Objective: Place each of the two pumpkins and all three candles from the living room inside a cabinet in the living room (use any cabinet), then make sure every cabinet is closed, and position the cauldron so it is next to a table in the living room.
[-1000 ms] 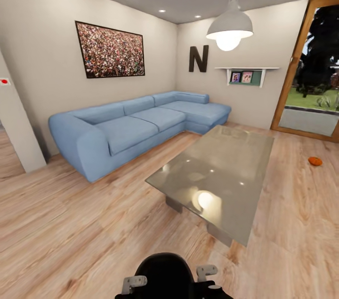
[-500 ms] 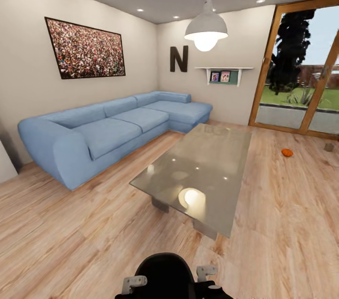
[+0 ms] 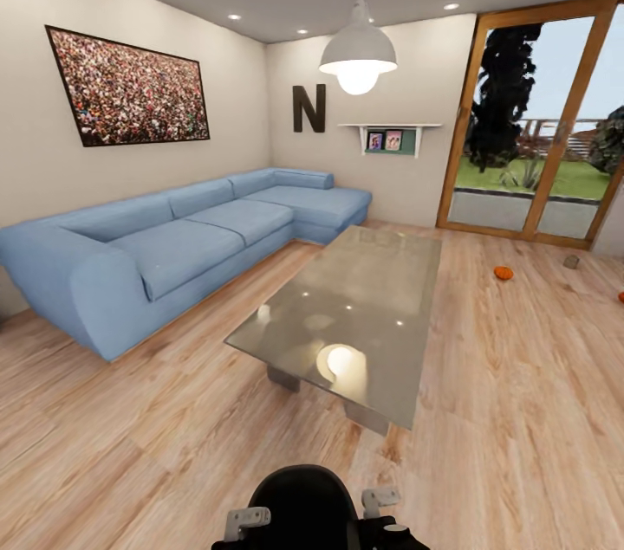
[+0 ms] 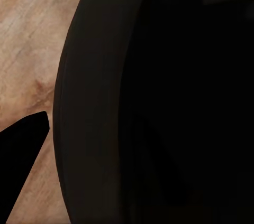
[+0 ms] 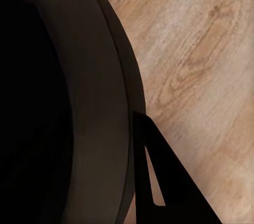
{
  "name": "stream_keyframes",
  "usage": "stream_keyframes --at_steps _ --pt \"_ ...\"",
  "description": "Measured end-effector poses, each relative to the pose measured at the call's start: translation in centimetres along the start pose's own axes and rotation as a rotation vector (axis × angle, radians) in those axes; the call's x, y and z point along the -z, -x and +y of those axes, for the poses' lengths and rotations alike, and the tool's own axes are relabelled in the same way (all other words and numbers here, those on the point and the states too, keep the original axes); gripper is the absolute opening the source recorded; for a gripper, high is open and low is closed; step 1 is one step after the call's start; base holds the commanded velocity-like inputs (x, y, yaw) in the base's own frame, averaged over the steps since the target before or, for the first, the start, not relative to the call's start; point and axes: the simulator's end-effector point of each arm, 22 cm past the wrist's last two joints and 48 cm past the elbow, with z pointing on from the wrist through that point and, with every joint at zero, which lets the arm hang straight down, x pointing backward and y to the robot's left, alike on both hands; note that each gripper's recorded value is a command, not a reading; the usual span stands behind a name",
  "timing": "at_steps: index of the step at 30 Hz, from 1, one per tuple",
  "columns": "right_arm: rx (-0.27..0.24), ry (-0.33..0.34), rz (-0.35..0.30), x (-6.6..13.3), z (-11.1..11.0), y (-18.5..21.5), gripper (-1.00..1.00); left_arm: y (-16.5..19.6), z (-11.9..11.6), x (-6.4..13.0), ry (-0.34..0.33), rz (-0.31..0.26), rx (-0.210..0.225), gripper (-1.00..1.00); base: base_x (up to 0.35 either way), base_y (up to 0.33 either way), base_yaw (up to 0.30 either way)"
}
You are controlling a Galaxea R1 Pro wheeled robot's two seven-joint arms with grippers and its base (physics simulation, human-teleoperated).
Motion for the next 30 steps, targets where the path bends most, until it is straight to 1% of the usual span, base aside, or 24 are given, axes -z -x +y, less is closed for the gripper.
stream_keyframes --at_steps 19,30 --pt "0.001 0.001 0.000 0.00 0.00 0.01 -1.00 0.01 0.00 0.00 0.000 -0.001 0.000 -1.00 0.000 0.081 0.000" --pt "0.001 0.001 -0.001 0.00 0.01 0.03 -1.00 0.02 0.00 0.00 0.000 -0.001 0.000 -1.00 0.000 0.011 0.000"
